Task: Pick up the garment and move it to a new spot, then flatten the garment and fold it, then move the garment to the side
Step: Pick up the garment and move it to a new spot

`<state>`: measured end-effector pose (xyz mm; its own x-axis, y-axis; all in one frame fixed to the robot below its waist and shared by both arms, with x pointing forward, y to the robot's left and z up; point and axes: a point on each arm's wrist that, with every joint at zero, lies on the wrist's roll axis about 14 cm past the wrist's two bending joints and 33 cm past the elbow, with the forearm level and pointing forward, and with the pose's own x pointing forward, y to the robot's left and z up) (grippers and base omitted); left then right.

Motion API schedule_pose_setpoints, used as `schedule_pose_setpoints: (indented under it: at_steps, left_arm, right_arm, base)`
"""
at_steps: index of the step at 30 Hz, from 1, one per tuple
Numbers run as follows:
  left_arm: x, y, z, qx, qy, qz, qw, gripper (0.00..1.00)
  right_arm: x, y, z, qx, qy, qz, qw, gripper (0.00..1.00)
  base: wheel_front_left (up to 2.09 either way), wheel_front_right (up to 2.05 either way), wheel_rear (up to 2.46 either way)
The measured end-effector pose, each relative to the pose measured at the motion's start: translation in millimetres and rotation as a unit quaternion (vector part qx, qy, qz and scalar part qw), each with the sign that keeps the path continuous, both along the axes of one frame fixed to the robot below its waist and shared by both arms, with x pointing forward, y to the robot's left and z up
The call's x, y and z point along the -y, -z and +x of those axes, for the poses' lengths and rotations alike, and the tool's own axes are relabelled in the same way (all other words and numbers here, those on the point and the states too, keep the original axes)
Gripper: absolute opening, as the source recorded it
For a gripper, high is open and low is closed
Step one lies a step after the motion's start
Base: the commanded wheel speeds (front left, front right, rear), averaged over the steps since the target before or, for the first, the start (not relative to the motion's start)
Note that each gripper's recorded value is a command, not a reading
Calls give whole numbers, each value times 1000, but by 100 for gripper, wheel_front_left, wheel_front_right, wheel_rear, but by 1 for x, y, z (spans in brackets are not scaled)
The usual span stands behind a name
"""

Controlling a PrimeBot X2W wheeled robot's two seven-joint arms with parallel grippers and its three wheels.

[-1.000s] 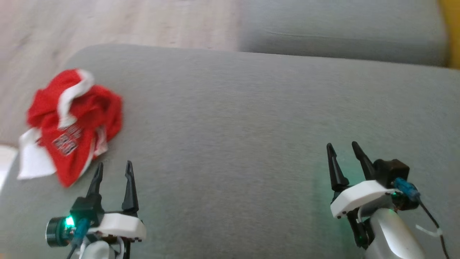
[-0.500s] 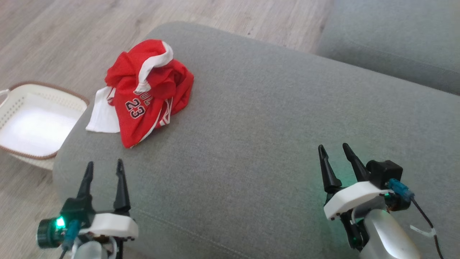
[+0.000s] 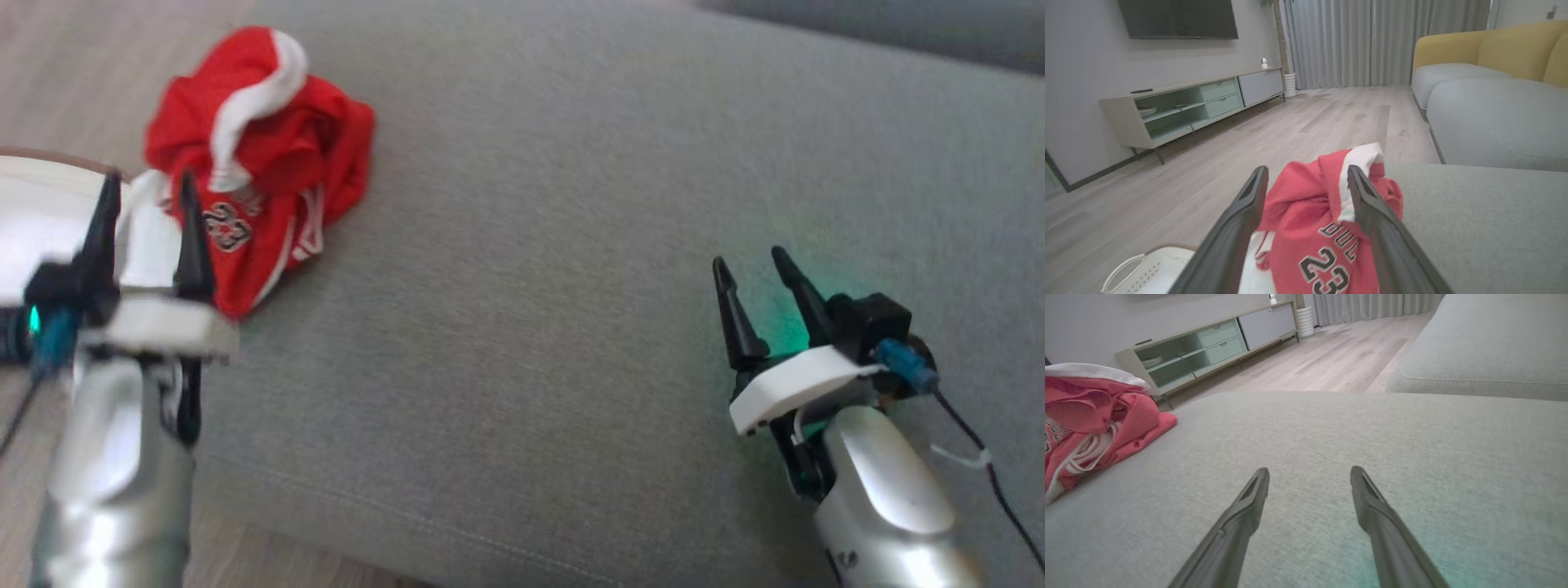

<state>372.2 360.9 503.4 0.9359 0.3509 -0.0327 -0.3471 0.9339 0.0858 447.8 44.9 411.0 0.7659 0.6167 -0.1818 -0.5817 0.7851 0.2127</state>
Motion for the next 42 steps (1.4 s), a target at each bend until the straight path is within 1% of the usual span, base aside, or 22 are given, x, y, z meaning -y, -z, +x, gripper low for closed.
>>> schedule_pose_setpoints:
  at_steps: [4,8,11,14,16,17,18,20,22,25,27,29,30,33,35,37,39,41,42]
  left_arm:
    - [15,3,49,-23,52,15,998,100]
    - [24,17,79,-57,83,19,995,100]
    - [12,39,85,-107,76,23,991,100]
    - [-2,61,85,-163,49,32,985,100]
    - [-3,73,87,-183,41,29,982,99]
    - [0,75,90,-183,43,29,982,24]
    - [3,74,94,-176,48,31,983,0]
    - [9,65,105,-155,59,36,985,0]
    - [17,45,118,-125,75,51,988,0]
    - [32,-7,142,-52,99,75,991,0]
    - [52,-51,158,4,130,107,986,0]
    - [78,-89,168,55,167,129,976,0]
    - [106,-116,175,95,202,136,965,0]
    - [159,-136,181,133,260,131,947,0]
    - [207,-147,182,159,311,112,930,0]
    - [262,-164,177,192,365,85,907,0]
    - [315,-185,166,226,416,50,880,0]
    - [361,-199,149,248,465,27,849,0]
    - [379,-202,142,252,484,22,838,0]
  right_arm:
    - [11,13,8,-6,6,-5,1000,100]
    - [19,22,12,-11,11,-9,1000,100]
    - [29,29,13,-17,19,-13,1000,100]
    - [36,30,20,-13,27,-14,999,100]
    - [40,30,23,-11,33,-15,999,100]
    - [43,30,23,-10,37,-15,999,100]
    - [47,30,24,-10,41,-16,999,100]
    - [54,29,24,-10,50,-17,999,100]
    - [60,26,24,-8,59,-19,998,100]
    - [69,18,21,-4,72,-18,997,100]
    - [74,12,17,-1,81,-16,997,100]
    - [78,7,11,-1,91,-10,996,100]
    - [86,3,4,-2,104,-7,995,100]
    - [103,-3,-5,0,125,-8,992,100]
    - [114,-8,-11,3,137,-9,991,100]
    - [125,-16,-17,7,153,-2,988,100]
    - [138,-23,-21,13,172,2,985,100]
    - [153,-30,-26,20,192,2,981,100]
    - [161,-33,-28,24,203,2,979,100]
  base:
    - [0,0,0]
    - [0,0,0]
    - [0,0,0]
    - [0,0,0]
    - [0,0,0]
    - [0,0,0]
    - [0,0,0]
    - [0,0,0]
    - [0,0,0]
    - [0,0,0]
    - [0,0,0]
    - [0,0,0]
    - [0,0,0]
    - [0,0,0]
    - [0,0,0]
    - [0,0,0]
    - [0,0,0]
    - [0,0,0]
    - [0,0,0]
